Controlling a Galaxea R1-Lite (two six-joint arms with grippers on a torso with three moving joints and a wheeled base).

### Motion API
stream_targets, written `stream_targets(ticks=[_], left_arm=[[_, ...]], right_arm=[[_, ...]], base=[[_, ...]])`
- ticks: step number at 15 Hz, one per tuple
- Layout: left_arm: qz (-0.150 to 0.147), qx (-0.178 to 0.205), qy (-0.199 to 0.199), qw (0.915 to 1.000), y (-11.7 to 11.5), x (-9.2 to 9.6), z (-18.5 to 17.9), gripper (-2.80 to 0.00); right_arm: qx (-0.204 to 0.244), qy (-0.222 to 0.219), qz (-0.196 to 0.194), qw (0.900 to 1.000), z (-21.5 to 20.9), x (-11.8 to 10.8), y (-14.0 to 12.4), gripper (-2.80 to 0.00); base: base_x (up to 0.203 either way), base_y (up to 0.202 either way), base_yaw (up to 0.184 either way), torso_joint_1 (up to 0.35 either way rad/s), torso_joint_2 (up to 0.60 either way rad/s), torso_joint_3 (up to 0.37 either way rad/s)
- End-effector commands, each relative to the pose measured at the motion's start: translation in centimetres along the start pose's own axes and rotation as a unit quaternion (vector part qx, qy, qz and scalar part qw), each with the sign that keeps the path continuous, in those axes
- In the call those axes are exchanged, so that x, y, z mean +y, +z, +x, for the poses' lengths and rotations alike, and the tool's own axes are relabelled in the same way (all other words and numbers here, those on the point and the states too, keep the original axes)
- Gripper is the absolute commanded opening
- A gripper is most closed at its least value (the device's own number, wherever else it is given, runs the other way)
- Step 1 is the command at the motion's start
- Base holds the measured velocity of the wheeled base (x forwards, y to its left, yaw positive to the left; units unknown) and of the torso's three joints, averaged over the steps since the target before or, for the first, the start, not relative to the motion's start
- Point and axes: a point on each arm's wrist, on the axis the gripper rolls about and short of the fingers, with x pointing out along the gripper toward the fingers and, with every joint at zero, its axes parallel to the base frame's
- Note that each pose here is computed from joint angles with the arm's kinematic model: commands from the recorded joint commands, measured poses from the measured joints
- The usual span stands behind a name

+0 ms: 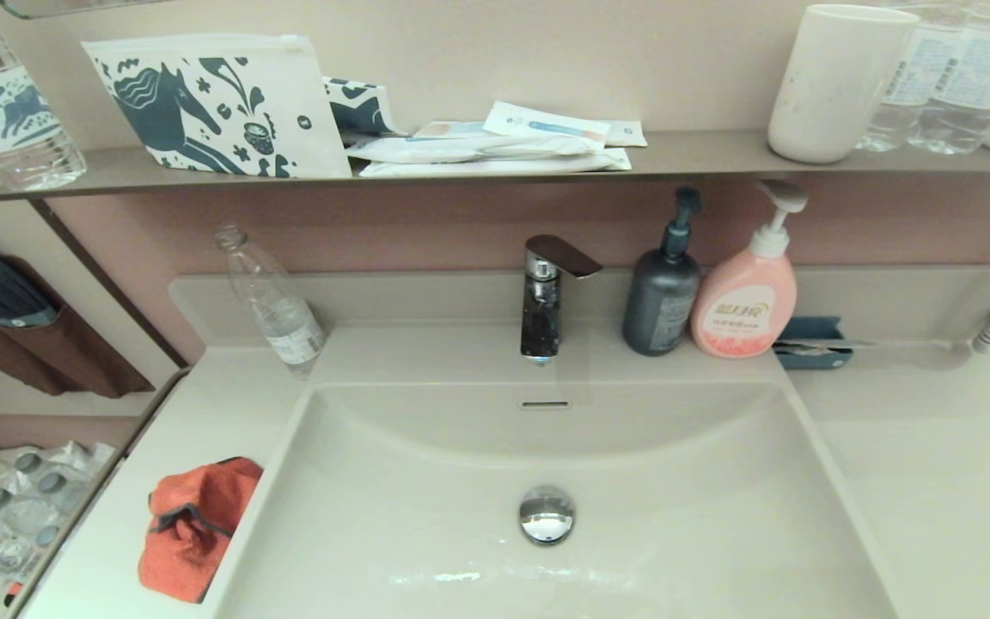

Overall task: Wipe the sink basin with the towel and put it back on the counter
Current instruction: Turn on the faucet

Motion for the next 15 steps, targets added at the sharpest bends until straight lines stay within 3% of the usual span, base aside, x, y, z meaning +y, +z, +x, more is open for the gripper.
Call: stream_targets(ticks=[1, 4, 6, 9, 15], left_arm=[[0.0, 0.001, 0.0, 1.0, 0.0, 0.0, 0.0, -2.8], [0.0, 0.001, 0.0, 1.0, 0.0, 0.0, 0.0, -2.8], [0.0, 0.001, 0.0, 1.0, 0.0, 0.0, 0.0, -2.8], [0.0, 0.001, 0.0, 1.0, 0.0, 0.0, 0.0, -2.8], [0.0, 0.001, 0.0, 1.0, 0.0, 0.0, 0.0, -2.8]], right_arm=[[0.057, 0.037, -0.007, 0.998, 4.2, 1.1, -0.4, -2.8], [0.099, 0.081, -0.007, 0.992, 7.1, 4.8, -1.7, -2.8], [0.118, 0.087, -0.008, 0.989, 9.3, 7.8, -3.0, -2.8], [0.106, 0.081, -0.007, 0.991, 12.8, 11.1, -3.5, -2.8], [0.071, 0.067, -0.028, 0.995, 17.3, 14.9, -3.8, -2.8]], base=[[0.0, 0.0, 0.0, 0.0, 0.0, 0.0], [0.0, 0.0, 0.0, 0.0, 0.0, 0.0], [0.0, 0.0, 0.0, 0.0, 0.0, 0.0], [0.0, 0.0, 0.0, 0.0, 0.0, 0.0], [0.0, 0.0, 0.0, 0.0, 0.0, 0.0]])
